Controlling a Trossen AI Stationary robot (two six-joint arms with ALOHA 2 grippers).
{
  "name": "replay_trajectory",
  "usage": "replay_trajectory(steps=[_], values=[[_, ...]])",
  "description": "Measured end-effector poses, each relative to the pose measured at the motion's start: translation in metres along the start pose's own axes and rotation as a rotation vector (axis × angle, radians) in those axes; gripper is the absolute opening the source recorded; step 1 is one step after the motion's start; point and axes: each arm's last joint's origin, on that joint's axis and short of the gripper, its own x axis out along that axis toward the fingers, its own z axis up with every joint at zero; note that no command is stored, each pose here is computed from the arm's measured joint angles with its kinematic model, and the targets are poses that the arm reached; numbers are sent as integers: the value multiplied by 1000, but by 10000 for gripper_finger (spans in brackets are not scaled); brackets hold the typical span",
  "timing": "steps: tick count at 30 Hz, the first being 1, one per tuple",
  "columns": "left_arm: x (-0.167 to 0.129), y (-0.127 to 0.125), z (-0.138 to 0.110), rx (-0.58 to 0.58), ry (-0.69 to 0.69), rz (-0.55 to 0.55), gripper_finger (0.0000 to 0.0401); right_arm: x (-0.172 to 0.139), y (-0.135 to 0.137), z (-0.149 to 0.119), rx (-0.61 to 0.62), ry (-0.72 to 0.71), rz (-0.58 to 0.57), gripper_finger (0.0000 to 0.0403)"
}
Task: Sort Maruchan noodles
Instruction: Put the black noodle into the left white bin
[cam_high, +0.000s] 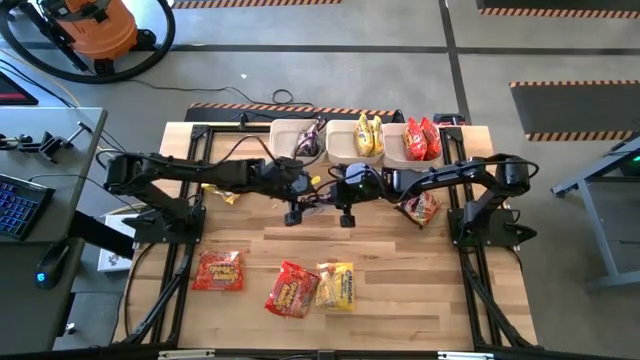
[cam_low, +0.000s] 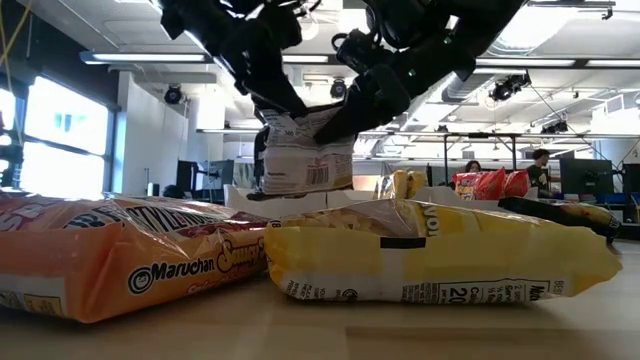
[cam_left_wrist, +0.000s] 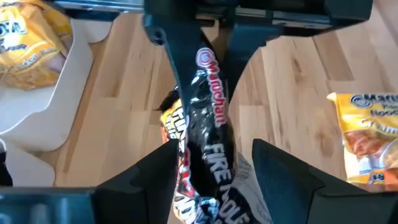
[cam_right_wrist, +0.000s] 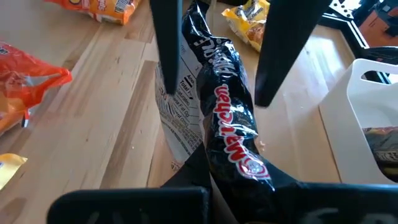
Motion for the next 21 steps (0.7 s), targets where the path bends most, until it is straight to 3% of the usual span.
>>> replay_trajectory(steps=[9, 15, 19, 21], values=[[8, -1, -5, 51, 105, -12, 173, 0, 0, 1, -1, -15, 1, 9], [6, 2, -5, 46, 106, -4, 84, 0, -1, 2, 10, -21, -5, 15], [1, 14, -5, -2, 97, 22, 16, 0, -2, 2, 58, -14, -53, 50], [-3, 22, -4, -38, 84, 40, 10, -6, -3, 3, 81, 4, -76, 74]])
